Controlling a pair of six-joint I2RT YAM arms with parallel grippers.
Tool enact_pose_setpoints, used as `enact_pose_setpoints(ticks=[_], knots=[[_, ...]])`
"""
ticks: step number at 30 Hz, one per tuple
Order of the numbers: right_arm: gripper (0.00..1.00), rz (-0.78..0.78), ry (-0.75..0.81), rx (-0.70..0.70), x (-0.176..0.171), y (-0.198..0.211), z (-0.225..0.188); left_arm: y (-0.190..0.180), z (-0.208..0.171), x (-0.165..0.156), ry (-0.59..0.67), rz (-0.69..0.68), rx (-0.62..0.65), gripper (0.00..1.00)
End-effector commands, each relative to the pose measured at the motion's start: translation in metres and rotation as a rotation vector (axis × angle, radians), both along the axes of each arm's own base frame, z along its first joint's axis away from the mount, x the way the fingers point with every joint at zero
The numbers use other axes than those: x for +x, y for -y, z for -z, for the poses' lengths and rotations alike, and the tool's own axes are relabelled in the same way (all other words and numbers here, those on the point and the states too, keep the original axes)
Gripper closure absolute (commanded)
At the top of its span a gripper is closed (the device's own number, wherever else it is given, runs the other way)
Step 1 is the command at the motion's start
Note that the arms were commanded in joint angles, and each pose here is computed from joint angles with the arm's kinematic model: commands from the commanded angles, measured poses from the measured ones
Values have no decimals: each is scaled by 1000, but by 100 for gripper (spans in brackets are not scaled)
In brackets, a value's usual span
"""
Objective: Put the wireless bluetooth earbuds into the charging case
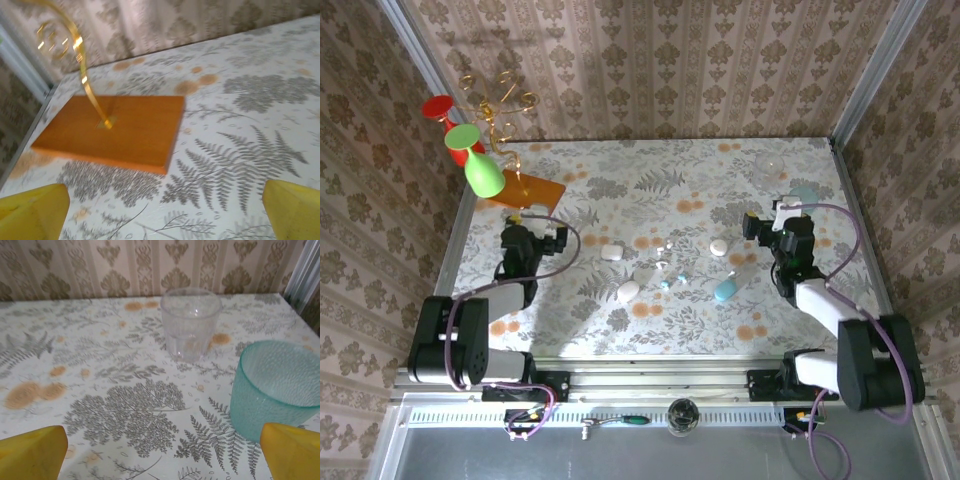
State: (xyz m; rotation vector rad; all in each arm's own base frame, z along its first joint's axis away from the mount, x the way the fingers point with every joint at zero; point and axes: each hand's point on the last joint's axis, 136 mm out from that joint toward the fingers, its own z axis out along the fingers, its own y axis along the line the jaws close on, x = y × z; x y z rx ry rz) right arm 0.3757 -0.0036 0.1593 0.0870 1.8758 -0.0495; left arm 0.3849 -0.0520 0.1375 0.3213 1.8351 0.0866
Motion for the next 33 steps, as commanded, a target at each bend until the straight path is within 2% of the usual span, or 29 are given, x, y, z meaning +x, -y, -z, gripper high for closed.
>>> enact_pose_setpoints(ticks=[1, 3, 8, 15, 20, 23, 28, 33], knots=[[0, -20, -55, 46, -17, -10, -6, 33, -5, -5, -54, 153, 198, 0], [0, -20, -71, 104, -29, -14, -10, 54, -4, -11, -113, 253, 269, 0], [0, -94, -100, 287, -54, -39, -16, 115, 3, -42, -230, 526, 346, 0], [0, -231, -199, 442, -82, -83, -15, 178, 15, -101, -421, 745, 341, 0], [0, -346, -324, 560, -104, -122, 8, 189, 28, -129, -508, 788, 343, 0], [0, -387, -370, 575, -114, -137, 17, 191, 37, -141, -570, 797, 320, 0], [0, -380, -388, 557, -116, -141, 27, 196, 56, -154, -643, 822, 344, 0], [0, -360, -394, 591, -113, -145, 34, 202, 76, -150, -715, 795, 378, 0]])
